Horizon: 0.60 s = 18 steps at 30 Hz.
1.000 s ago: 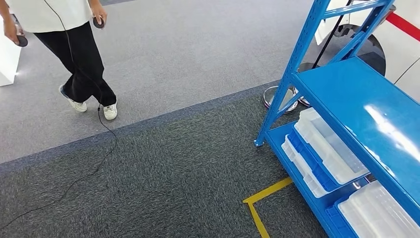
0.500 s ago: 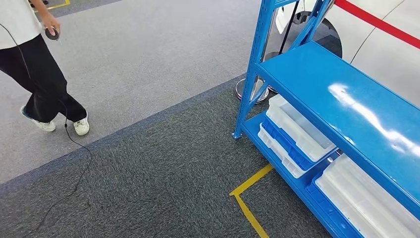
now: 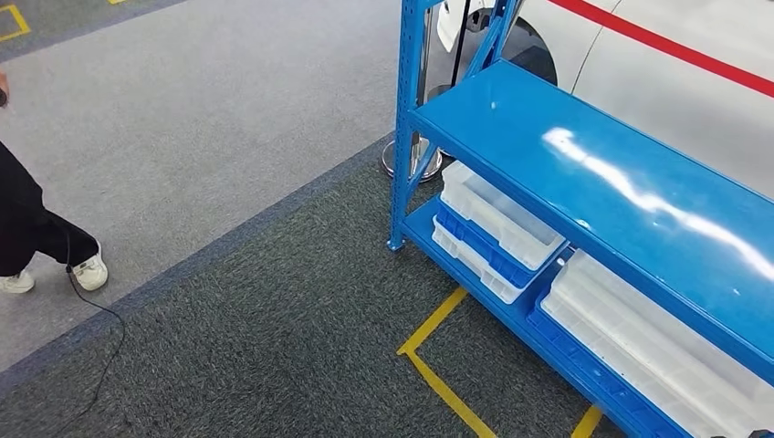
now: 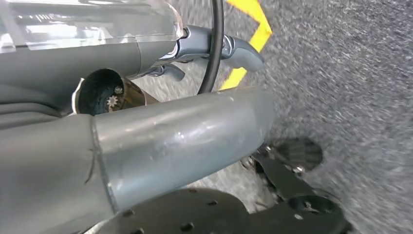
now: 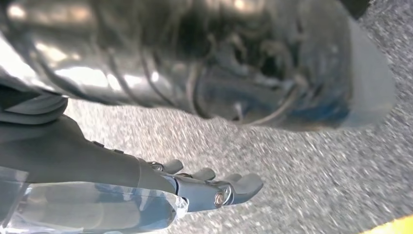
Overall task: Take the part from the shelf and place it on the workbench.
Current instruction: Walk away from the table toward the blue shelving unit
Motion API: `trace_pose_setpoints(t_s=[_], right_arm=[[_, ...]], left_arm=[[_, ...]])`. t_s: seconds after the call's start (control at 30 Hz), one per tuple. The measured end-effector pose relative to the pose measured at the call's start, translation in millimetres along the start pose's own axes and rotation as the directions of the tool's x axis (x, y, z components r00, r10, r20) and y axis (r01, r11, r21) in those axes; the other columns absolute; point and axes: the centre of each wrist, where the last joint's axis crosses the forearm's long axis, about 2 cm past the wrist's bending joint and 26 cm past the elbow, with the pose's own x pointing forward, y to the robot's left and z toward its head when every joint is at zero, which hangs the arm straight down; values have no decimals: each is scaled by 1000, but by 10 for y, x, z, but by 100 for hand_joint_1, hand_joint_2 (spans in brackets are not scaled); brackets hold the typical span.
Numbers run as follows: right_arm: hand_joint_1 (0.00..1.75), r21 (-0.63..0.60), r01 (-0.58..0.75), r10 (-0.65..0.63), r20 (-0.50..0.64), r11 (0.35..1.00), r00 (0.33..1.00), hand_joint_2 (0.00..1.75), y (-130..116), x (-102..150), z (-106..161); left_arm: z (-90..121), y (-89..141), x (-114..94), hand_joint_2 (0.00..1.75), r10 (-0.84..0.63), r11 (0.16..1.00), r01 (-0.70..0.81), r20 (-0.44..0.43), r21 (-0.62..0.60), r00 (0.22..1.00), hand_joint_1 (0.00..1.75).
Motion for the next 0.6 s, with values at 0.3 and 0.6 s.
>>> trace_pose_setpoints(t_s=[0.3,0.6], right_arm=[[0,-3,19,-19,-17,1000,1000,0,-31,-26,-6],[0,-13,27,-27,-1,1000,1000,0,-68,-14,-12]], left_arm=[[0,-61,47,0,-27,1000,27,-6,-16,1000,0],[-6,-82,107,0,-48,998,48,4,-27,999,0]])
